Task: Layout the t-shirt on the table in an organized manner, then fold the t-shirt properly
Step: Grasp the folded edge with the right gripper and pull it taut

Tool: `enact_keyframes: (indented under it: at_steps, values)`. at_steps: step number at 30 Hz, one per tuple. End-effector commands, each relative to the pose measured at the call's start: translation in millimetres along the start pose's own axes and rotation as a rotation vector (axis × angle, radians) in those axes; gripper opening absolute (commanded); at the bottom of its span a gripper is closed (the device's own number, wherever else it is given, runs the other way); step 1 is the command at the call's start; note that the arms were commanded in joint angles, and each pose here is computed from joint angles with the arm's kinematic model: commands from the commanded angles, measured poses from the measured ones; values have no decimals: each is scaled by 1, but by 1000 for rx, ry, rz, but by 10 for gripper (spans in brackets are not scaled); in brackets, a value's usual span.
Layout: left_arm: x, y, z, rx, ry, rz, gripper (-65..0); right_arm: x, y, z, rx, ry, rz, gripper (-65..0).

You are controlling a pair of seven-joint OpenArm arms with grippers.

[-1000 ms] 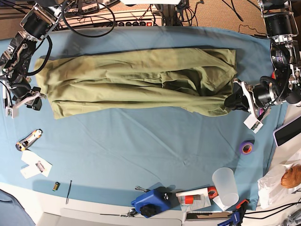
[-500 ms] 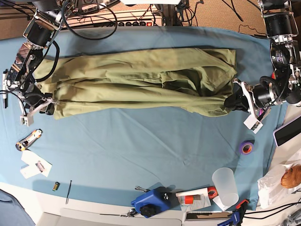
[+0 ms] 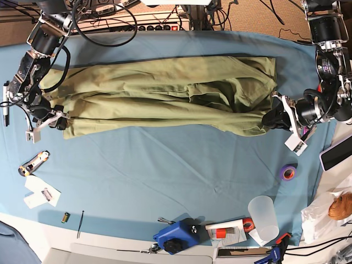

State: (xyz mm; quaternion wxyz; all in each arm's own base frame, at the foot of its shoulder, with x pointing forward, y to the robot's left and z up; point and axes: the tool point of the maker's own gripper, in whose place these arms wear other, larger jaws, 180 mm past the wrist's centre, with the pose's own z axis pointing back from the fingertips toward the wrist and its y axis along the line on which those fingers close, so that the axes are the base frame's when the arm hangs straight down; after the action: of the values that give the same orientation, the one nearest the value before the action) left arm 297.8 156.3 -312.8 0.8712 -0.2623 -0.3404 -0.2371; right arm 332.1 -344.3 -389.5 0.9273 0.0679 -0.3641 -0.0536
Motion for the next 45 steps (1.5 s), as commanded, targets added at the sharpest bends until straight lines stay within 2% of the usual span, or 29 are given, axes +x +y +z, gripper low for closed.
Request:
enact_keyframes:
  at_steps: [1, 3, 7, 8, 12, 21, 30, 35, 39, 41, 45]
  values:
    - [18, 2, 7, 7, -58, -29, -650, -3, -3, 2, -7, 35, 14, -461]
    - [19, 1, 6, 5, -62, -28, -650, -1, -2, 3, 6, 33, 11, -484]
    - [19, 1, 6, 5, -61, -28, -650, 0, -1, 3, 9, 53, 9, -643]
    - [19, 1, 6, 6, -61, -28, -650, 1, -1, 3, 9, 54, 10, -650]
    - [19, 1, 6, 5, -61, -28, -650, 11, 1, 7, 3, 32, 30, -650]
    - [18, 1, 6, 6, -57, -28, -650, 58, 8, 37, -65, -62, 173, -650]
    - [15, 1, 6, 5, -43, -26, -650, 54, -1, 39, -119, -43, 163, -650]
    - [15, 1, 6, 5, -44, -27, -650, 52, -1, 39, -114, -27, 169, -650]
    - [15, 1, 6, 5, -45, -26, -650, 51, 1, 39, -106, -23, 179, -457]
    - [15, 1, 6, 5, -45, -27, -650, 51, 1, 39, -105, -22, 180, -432]
    - [16, 1, 6, 5, -49, -26, -650, 49, 5, 36, -93, -21, 179, -432]
